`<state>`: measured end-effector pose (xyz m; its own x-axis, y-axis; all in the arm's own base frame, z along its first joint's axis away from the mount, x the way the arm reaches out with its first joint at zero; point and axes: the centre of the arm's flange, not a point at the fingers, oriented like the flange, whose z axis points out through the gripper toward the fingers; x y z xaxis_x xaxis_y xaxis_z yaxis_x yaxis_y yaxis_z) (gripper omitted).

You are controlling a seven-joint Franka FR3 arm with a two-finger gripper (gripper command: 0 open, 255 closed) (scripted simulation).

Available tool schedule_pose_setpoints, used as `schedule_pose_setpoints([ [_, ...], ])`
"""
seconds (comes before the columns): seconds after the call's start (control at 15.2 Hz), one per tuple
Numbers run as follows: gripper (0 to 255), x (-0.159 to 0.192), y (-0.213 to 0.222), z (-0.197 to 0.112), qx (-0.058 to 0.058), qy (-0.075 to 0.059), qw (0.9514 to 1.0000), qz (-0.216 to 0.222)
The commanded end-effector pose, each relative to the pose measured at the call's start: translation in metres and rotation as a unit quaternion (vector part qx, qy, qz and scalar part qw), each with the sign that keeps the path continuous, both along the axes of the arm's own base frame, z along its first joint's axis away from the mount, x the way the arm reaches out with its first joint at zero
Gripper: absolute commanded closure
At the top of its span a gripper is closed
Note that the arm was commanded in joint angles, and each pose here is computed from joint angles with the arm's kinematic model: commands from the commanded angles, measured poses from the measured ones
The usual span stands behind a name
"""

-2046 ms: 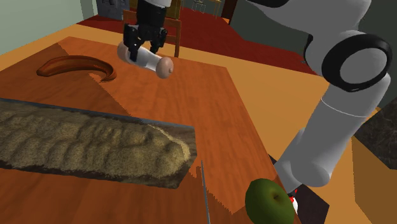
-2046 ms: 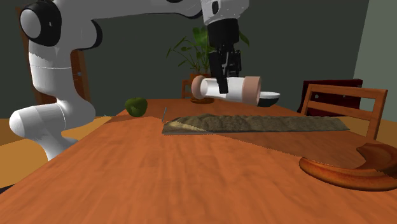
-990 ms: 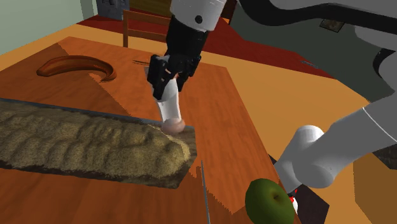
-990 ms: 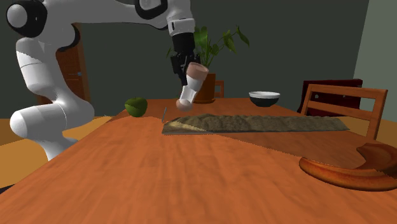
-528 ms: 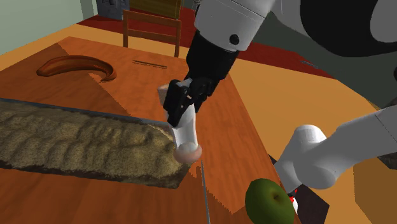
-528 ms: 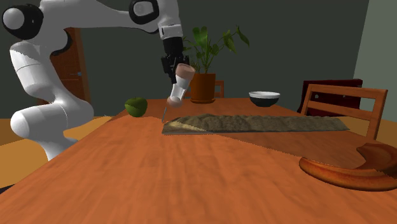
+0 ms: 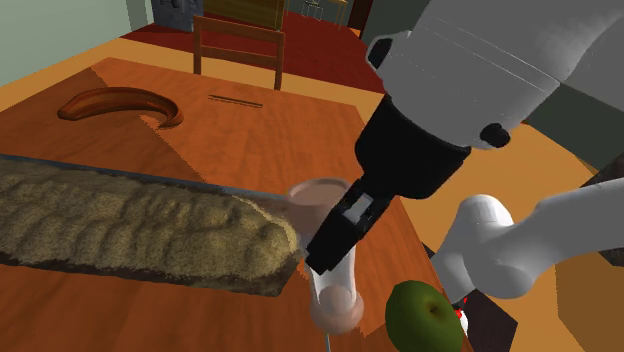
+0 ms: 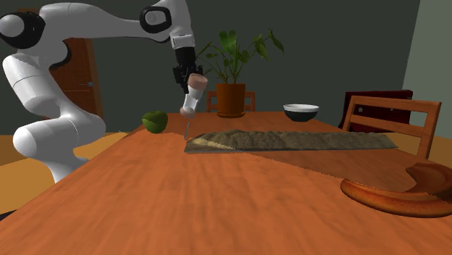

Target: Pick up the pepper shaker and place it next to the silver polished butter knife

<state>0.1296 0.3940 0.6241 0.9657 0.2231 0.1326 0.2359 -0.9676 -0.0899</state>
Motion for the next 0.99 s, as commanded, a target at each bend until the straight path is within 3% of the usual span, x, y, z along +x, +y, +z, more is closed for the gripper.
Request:
schedule_pose_setpoints([
  [0.0, 255, -0.025, 0.005, -0.001, 0.0, 0.0, 1.0, -0.001],
  [0.92, 255, -0.207, 0.039, 0.0, 0.0, 0.0, 1.0, -0.001],
])
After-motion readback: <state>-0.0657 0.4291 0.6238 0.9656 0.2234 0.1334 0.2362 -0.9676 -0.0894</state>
